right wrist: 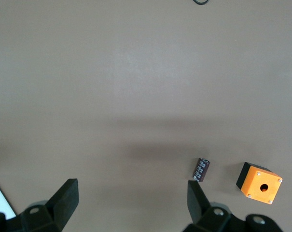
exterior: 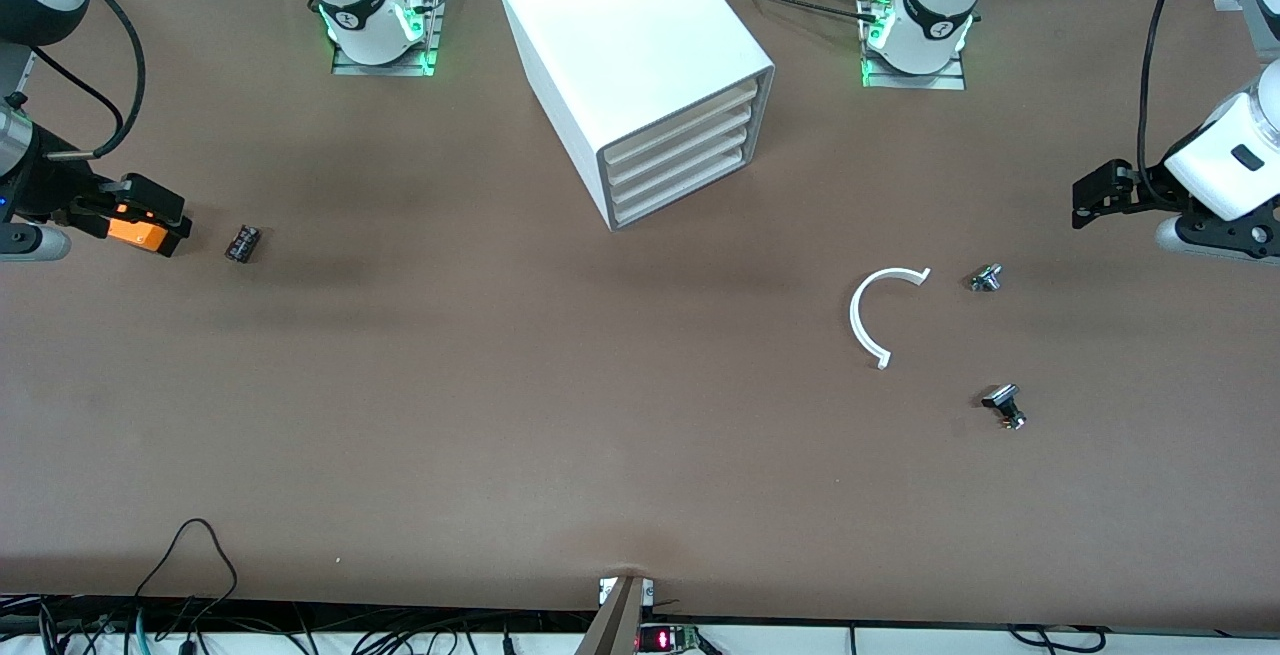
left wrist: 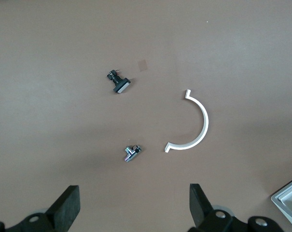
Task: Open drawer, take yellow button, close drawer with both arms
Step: 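Reach the left gripper to the handle of the white drawer, then pull the drawer open with the left gripper while the right gripper reaches in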
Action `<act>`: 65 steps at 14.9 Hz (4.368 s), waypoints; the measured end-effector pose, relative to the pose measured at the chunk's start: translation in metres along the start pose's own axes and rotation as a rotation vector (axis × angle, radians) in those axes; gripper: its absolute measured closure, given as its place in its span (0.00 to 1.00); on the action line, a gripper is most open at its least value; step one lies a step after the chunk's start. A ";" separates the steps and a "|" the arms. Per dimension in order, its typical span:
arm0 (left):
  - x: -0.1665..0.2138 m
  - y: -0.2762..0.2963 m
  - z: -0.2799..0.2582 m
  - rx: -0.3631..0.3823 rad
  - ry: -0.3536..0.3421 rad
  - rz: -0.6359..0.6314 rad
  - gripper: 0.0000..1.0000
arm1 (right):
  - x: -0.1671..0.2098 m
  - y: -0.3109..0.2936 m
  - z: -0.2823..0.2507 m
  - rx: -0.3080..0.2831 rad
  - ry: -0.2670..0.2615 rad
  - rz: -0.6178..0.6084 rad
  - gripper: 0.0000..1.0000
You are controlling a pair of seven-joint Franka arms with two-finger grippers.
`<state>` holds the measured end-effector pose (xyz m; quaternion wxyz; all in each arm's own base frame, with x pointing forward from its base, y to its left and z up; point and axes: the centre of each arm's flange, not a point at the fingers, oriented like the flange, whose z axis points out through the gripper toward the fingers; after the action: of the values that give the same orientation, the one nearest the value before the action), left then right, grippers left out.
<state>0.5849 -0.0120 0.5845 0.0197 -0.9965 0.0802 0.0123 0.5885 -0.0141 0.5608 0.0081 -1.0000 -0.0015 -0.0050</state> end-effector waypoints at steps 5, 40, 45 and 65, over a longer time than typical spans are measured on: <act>0.000 0.000 -0.001 0.000 0.003 0.000 0.00 | 0.000 0.000 0.000 0.000 0.000 0.000 0.00; 0.006 0.086 0.185 -0.637 -0.466 -0.035 0.00 | 0.022 -0.065 0.048 0.004 -0.062 -0.287 0.00; -0.023 0.153 0.252 -0.918 -0.565 0.011 0.00 | 0.020 -0.089 0.045 0.003 -0.054 -0.329 0.00; -0.126 0.314 0.336 -1.169 -0.592 0.095 0.32 | 0.022 -0.092 0.050 0.064 -0.056 -0.454 0.00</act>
<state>0.4029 -0.2874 0.2409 -0.5043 -0.7929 0.0955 0.3284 0.6102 0.0792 0.5126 0.0385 -0.9729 -0.2271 0.0209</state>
